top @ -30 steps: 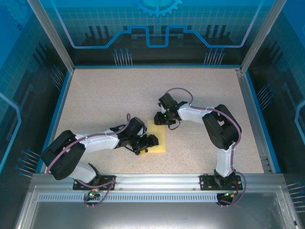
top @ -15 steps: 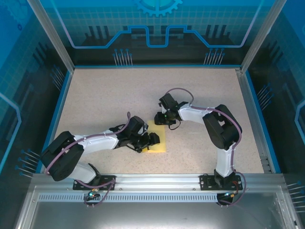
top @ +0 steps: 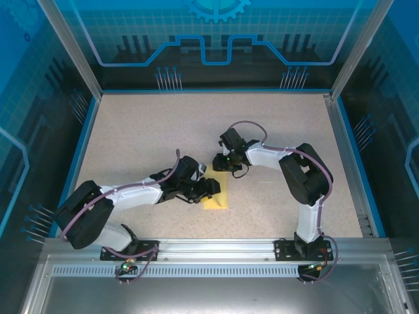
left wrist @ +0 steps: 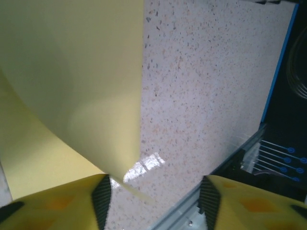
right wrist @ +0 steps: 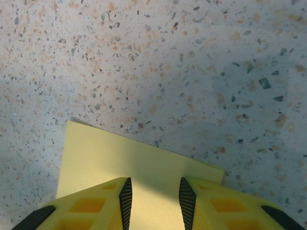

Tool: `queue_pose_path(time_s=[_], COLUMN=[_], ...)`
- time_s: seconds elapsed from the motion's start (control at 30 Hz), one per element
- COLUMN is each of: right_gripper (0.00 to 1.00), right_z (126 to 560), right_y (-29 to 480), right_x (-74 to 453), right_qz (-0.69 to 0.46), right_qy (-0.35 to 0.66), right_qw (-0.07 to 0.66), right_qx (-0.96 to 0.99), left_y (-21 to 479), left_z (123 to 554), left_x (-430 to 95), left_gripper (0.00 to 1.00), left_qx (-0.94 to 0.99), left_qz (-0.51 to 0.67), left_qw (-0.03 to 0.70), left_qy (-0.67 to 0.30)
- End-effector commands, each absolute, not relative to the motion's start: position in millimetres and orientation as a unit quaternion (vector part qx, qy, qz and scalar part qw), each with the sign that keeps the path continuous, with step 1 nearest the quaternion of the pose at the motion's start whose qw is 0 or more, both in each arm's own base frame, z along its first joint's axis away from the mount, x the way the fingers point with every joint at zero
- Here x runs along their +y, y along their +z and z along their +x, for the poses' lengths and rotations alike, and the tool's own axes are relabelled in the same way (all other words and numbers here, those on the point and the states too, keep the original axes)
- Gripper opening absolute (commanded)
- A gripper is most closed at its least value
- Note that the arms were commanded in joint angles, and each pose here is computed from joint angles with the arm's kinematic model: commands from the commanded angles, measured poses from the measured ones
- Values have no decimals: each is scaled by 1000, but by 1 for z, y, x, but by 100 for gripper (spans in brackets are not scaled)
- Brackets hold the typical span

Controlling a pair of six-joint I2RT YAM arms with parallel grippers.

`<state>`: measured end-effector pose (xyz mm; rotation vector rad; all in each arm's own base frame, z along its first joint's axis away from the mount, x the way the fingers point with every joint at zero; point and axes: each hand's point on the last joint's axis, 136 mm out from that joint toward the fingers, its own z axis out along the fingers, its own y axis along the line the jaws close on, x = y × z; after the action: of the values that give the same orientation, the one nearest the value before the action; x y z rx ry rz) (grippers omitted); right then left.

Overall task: Fold a paper plane with a square sheet of paper (pick it up from the middle)
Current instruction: Fold the triangle a second time at the center of the table.

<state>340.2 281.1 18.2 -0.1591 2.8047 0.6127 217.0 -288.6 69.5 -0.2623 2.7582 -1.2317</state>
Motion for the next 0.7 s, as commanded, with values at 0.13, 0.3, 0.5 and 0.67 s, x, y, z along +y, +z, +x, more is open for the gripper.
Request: queue_pose_path(time_s=[0.13,0.3,0.5,0.67], right_gripper=[35,35,38,37], right_z=[325,326,317,282], right_y=[23,43,79,68], right_x=[278,279,271,259], right_qz=[-49,-50,-58,-73], right_qy=[235,263,304,321], right_qw=[106,121,163,139], right_qx=[965,956,937,934], left_y=[75,60,51,48], left_z=[241,243,244,244], left_x=[-301,-299,-295,-291], left_gripper=[46,44,34,25], left_qx=[901,907,912,916], left_qz=[-71,-78,-87,-90], left_qw=[103,100,101,102], left_qy=[-416,-401,-388,-378])
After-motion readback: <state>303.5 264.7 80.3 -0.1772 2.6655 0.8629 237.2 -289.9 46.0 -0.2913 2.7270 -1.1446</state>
